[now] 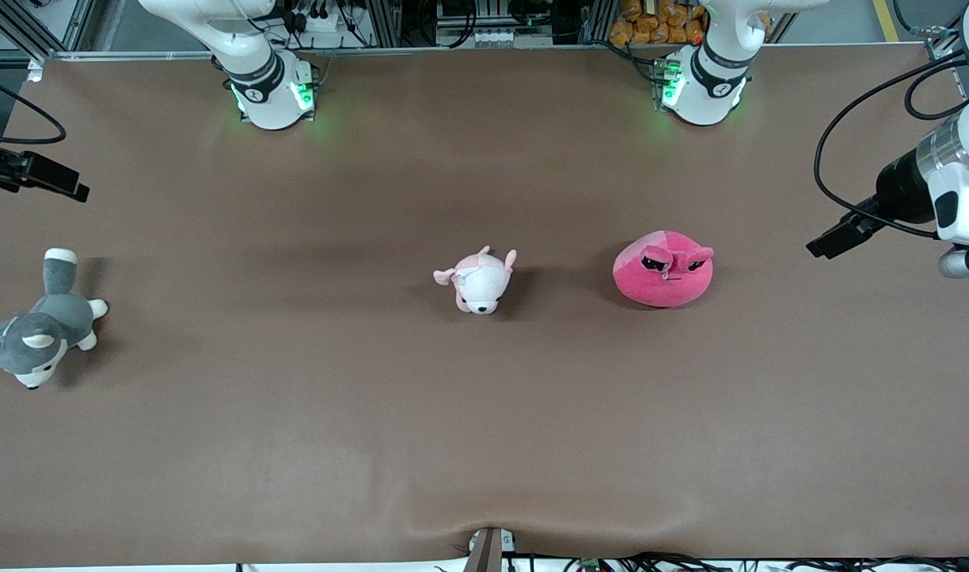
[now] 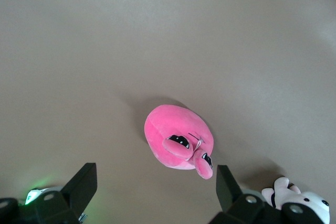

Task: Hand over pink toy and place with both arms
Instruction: 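Move the left gripper down over the pink plush toy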

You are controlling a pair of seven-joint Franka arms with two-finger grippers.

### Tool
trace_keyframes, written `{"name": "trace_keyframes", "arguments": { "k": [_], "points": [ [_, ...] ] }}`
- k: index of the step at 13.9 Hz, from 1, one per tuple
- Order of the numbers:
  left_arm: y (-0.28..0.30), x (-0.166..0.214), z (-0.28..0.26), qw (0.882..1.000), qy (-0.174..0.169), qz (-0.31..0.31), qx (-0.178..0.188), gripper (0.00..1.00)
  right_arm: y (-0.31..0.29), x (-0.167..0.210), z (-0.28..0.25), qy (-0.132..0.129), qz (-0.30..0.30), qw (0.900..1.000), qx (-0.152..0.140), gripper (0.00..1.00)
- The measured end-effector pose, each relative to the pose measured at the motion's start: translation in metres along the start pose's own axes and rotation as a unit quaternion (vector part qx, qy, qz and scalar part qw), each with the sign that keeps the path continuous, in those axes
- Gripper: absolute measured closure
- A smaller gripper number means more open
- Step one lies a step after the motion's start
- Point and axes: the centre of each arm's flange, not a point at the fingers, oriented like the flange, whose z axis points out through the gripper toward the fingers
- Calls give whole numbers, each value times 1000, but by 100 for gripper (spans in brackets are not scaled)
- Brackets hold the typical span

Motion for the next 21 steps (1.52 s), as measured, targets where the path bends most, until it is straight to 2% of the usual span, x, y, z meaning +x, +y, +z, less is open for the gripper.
{"name": "trace_keyframes", "arguments": {
  "k": [3,8,10,12,14,17,19,21],
  "points": [
    [2,-1,-2,1000,5,-3,2,0,0,0,0,0,0,1000,0,0],
    [21,14,49,999,-26,-20,34,0,0,0,0,0,0,1000,0,0],
    [34,10,68,996,-35,-71,47,0,0,0,0,0,0,1000,0,0],
    [51,-10,69,989,-37,-137,52,0,0,0,0,0,0,1000,0,0],
    [64,-32,64,976,-47,-206,45,0,0,0,0,0,0,1000,0,0],
    [79,-47,88,944,-57,-322,51,0,0,0,0,0,0,1000,0,0],
    [88,-59,120,922,-60,-377,60,0,0,0,0,0,0,1000,0,0],
    [82,-63,147,908,-63,-406,82,0,0,0,0,0,0,1000,0,0]
  ]
}}
